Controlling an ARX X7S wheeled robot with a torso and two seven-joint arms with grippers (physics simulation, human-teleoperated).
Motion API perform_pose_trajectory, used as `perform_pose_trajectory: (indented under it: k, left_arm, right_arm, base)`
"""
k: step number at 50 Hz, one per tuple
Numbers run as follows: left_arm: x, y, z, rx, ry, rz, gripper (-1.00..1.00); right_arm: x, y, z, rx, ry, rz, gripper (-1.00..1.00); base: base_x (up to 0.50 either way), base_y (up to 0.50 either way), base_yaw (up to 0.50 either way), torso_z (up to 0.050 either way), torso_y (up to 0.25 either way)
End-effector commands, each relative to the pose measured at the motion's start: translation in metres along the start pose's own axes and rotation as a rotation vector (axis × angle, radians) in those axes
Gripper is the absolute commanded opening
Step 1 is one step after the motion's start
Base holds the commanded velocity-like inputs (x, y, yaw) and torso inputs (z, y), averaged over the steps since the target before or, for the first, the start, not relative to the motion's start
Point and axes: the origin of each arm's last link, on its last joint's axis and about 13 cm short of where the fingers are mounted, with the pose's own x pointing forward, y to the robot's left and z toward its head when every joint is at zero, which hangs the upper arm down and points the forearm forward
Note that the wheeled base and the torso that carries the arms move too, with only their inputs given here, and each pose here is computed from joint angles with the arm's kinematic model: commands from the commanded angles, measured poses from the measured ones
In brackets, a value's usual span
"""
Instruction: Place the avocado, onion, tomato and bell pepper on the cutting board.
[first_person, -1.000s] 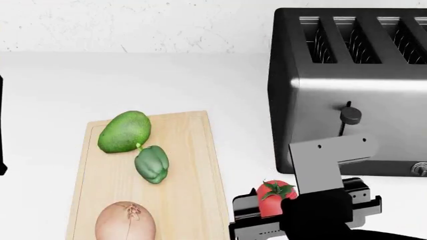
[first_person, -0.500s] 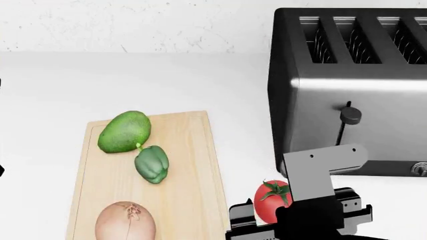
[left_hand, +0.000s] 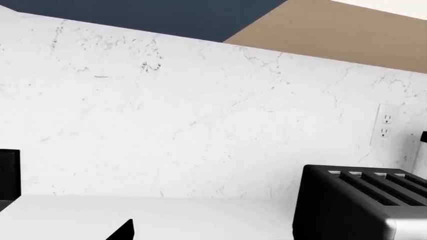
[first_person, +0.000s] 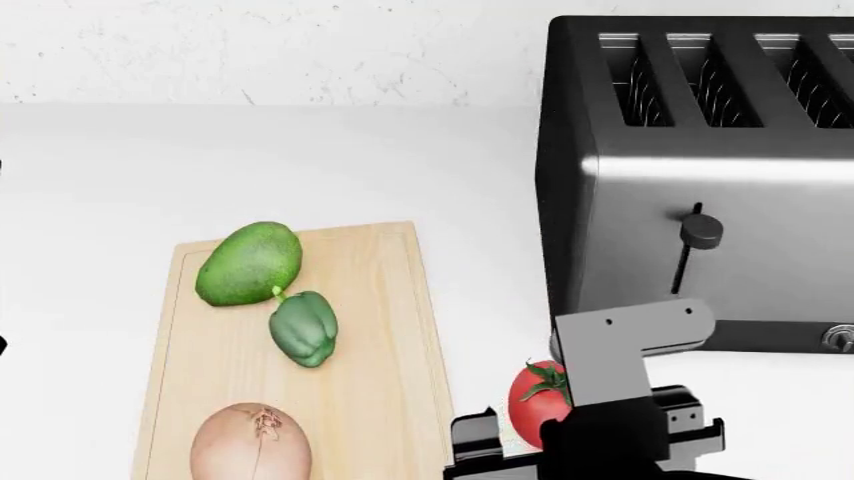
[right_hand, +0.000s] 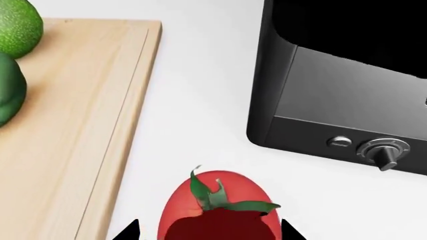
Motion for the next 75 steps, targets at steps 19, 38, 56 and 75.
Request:
perform_pose_trajectory:
  k: [19, 38, 56, 75]
  left_arm:
    - [0.002, 0.0, 0.004, -0.018, -0.03, -0.007, 1.0]
    - [0.006, -0.003, 0.0, -0.025, -0.039, -0.003, 1.0]
    - [0.004, -0.006, -0.002, -0.03, -0.044, 0.002, 1.0]
    - [0.0, -0.005, -0.001, -0.032, -0.04, 0.009, 1.0]
  right_arm:
    - [-0.003, 0.003, 0.007, 0.03, -0.038, 0.03, -1.0]
    - [-0.107, 0.018, 0.064, -0.124, -0.332, 0.066, -1.0]
    - [-0.094, 0.043, 0.053, -0.178, -0.273, 0.223, -1.0]
    - [-0.08, 0.049, 0.039, -0.172, -0.216, 0.28, -1.0]
  base:
    - [0.0, 0.0, 0.0, 0.0, 0.0]
    - [0.0, 0.0, 0.0, 0.0, 0.0]
    - [0.0, 0.0, 0.0, 0.0, 0.0]
    - [0.0, 0.0, 0.0, 0.0, 0.0]
